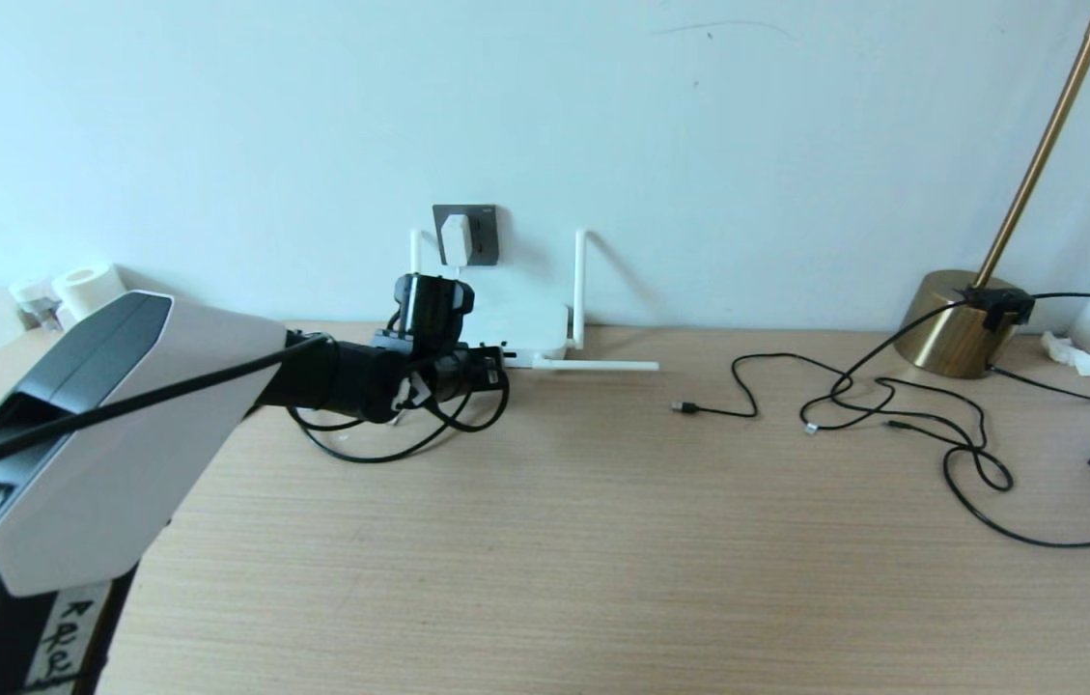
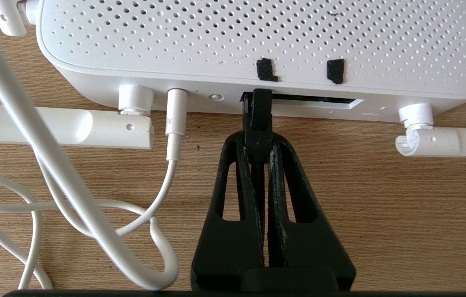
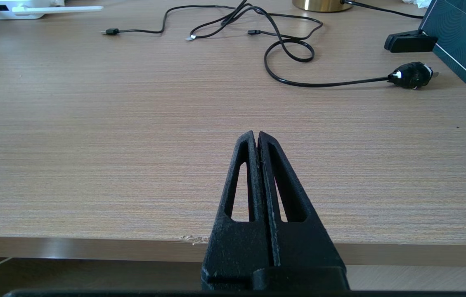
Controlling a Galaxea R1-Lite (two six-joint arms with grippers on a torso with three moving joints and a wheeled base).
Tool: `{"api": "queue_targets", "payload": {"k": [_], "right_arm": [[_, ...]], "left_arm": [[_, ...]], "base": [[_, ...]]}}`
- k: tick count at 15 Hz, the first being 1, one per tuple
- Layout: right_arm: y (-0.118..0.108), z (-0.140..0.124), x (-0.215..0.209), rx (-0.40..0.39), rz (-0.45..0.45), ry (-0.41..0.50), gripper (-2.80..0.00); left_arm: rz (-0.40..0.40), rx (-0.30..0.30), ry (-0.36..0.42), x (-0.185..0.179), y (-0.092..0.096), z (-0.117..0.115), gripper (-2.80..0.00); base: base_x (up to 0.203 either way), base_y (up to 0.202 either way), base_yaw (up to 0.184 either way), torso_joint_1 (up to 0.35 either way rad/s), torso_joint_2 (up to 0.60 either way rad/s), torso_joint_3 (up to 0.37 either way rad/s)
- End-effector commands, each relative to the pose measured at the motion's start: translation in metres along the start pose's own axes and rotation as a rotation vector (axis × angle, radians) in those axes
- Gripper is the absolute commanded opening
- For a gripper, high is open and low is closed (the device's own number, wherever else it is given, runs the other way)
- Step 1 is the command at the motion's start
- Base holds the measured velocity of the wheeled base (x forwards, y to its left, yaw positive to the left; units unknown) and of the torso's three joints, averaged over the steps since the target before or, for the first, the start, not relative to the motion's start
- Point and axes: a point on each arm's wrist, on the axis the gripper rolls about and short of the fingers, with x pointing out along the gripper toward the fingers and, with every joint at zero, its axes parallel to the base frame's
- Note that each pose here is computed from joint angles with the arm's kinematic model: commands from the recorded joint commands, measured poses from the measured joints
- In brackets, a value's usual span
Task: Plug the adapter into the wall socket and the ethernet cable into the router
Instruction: Plug cable into router interface
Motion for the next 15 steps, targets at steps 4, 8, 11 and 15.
{"api": "queue_targets", "payload": {"k": [4,8,11,15], "right_arm": [[0.0,-0.003,0.001,0.0,0.0,0.011,-2.8],[0.0,-0.003,0.001,0.0,0.0,0.011,-2.8],[0.0,-0.003,0.001,0.0,0.0,0.011,-2.8],[0.0,-0.003,0.001,0.0,0.0,0.011,-2.8]], "left_arm": [[0.008,-0.005,-0.002,0.001,0.003,0.0,0.0],[0.009,-0.006,0.006,0.001,0.003,-0.003,0.0],[0.004,-0.003,0.011,-0.006,0.001,-0.003,0.0],[-0.02,0.005,0.003,-0.034,-0.007,0.006,0.0]], "base": [[0.0,0.0,0.0,0.0,0.0,0.0],[0.0,0.0,0.0,0.0,0.0,0.0],[0.0,0.0,0.0,0.0,0.0,0.0],[0.0,0.0,0.0,0.0,0.0,0.0]]}}
